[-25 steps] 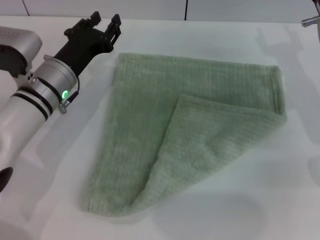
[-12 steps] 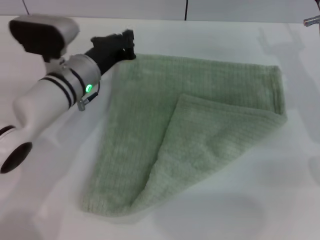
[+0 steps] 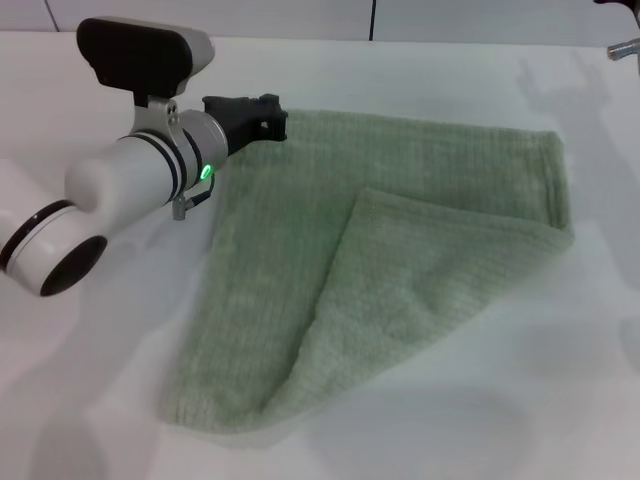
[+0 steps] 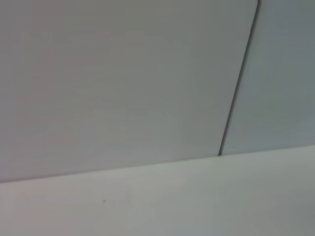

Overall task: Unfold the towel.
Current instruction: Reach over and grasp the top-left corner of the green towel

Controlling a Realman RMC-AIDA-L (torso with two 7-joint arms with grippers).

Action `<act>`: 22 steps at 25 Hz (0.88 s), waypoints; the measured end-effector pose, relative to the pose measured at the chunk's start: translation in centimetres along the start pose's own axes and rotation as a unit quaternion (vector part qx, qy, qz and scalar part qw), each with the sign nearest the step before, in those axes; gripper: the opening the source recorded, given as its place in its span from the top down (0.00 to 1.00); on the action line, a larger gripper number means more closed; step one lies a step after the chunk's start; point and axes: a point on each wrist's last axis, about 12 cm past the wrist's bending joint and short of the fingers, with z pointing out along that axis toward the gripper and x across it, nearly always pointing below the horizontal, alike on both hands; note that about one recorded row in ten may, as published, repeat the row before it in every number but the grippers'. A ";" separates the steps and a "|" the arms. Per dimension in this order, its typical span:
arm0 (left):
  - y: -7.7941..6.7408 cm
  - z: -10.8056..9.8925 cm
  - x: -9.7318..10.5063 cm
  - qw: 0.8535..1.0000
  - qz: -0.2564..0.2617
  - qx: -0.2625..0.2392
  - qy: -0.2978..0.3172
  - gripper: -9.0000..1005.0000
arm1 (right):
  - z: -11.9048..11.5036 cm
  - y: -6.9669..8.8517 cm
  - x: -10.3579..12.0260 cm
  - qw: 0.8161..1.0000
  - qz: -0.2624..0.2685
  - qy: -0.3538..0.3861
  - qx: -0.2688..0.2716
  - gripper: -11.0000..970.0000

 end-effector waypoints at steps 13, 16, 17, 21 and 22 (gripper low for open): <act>-0.4 0.9 -0.4 0.997 0.018 -0.034 0.071 0.99 | 0.0 0.2 0.1 1.000 -0.001 0.004 -0.005 0.21; -0.5 1.0 -0.5 0.996 0.019 -0.036 0.075 0.99 | 0.0 0.2 0.1 1.000 0.000 0.003 -0.007 0.21; -0.5 1.0 -0.5 0.996 0.019 -0.036 0.075 0.99 | 0.0 0.2 0.1 1.000 0.000 0.003 -0.007 0.21; -0.6 1.0 -0.5 0.996 0.021 -0.037 0.079 0.99 | 0.0 0.3 0.1 1.000 0.000 0.004 -0.007 0.21; -0.6 1.0 -0.5 0.996 0.022 -0.037 0.079 0.99 | 0.0 0.3 0.1 1.000 0.000 0.004 -0.008 0.21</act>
